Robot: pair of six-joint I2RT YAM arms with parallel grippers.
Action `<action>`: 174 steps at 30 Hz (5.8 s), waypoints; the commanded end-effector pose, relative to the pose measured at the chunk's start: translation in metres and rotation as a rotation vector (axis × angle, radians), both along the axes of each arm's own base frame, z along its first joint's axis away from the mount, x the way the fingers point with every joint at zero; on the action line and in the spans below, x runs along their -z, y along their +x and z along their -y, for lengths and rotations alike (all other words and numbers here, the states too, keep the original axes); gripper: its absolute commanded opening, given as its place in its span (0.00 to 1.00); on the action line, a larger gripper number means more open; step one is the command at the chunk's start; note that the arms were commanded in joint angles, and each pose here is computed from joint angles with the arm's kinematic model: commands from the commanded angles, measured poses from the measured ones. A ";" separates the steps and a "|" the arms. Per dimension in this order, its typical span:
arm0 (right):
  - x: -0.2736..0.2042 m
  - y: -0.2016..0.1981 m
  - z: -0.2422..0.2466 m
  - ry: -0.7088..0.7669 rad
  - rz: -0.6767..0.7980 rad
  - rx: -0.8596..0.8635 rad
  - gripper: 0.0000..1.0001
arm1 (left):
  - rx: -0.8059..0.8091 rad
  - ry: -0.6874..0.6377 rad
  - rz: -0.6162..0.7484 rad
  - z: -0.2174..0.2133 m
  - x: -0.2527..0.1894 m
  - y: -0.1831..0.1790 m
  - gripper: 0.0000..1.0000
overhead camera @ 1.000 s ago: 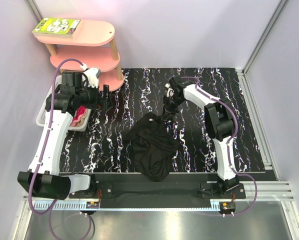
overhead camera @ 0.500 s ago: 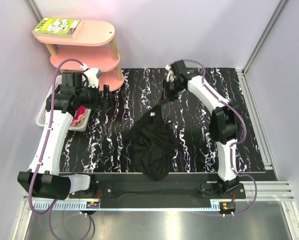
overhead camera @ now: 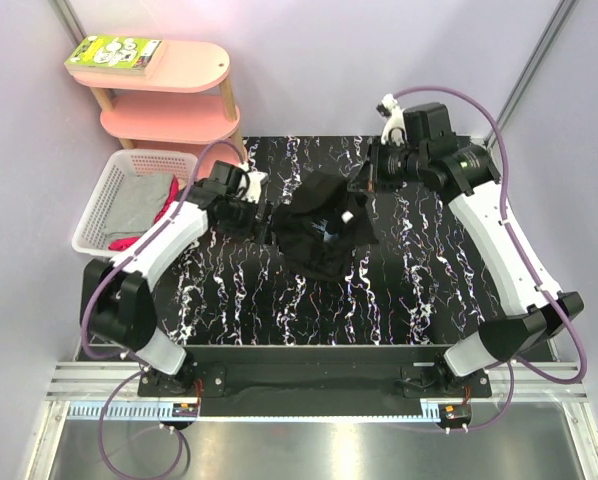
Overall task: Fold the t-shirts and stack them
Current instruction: Flatten out the tshirt
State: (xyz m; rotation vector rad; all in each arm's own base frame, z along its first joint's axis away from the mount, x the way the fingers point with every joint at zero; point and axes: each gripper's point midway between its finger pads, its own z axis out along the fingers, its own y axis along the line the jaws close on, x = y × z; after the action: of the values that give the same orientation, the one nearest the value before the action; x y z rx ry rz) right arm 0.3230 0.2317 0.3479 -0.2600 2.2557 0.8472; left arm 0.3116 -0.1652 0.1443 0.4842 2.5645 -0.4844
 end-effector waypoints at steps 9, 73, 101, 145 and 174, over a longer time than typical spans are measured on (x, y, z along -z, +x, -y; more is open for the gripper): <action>0.015 -0.026 0.046 -0.133 -0.036 0.165 0.00 | 0.003 0.053 0.047 0.050 0.028 0.044 0.89; 0.016 -0.039 0.105 -0.233 -0.074 0.426 0.00 | -0.091 0.158 -0.152 0.060 0.106 0.123 0.66; -0.066 -0.018 0.119 -0.235 0.192 0.452 0.00 | -0.206 0.007 0.371 -0.040 -0.172 0.176 0.00; -0.074 -0.044 0.155 -0.180 0.235 0.653 0.00 | -0.084 0.267 0.482 -0.117 -0.192 0.077 0.00; 0.090 0.011 0.146 -0.427 -0.246 0.576 0.66 | -0.040 0.260 0.305 -0.106 -0.117 0.057 0.99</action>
State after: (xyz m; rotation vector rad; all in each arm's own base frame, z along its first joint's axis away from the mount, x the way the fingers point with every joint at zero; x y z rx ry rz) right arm 0.2918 0.0903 0.2389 0.3337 2.6258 0.1228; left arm 0.3657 -0.0381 0.2249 0.5197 2.4639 -0.0172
